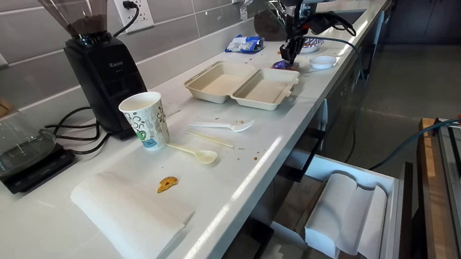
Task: Put one orange object on the spoon
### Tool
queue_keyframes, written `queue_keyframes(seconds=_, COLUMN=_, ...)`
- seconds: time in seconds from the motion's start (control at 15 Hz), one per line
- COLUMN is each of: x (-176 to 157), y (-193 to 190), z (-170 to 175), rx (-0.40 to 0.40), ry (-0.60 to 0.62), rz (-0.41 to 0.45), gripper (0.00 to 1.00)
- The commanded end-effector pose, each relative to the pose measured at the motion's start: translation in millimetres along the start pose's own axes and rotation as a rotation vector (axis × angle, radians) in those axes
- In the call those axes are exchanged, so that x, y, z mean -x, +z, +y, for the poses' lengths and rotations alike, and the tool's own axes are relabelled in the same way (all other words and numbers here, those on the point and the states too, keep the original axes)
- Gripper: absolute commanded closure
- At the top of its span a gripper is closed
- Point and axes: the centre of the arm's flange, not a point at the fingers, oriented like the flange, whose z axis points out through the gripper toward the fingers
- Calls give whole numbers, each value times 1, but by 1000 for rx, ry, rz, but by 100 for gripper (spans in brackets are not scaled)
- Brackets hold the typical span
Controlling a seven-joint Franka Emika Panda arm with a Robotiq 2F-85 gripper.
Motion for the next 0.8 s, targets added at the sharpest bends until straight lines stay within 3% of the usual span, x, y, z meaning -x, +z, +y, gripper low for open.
queue_keyframes(seconds=0.0, x=9, y=-2, z=2, rx=-17, ry=11, rz=-38, gripper=100)
queue_keyframes(seconds=0.73, x=21, y=-25, z=15, rx=-69, ry=57, rz=28, gripper=98)
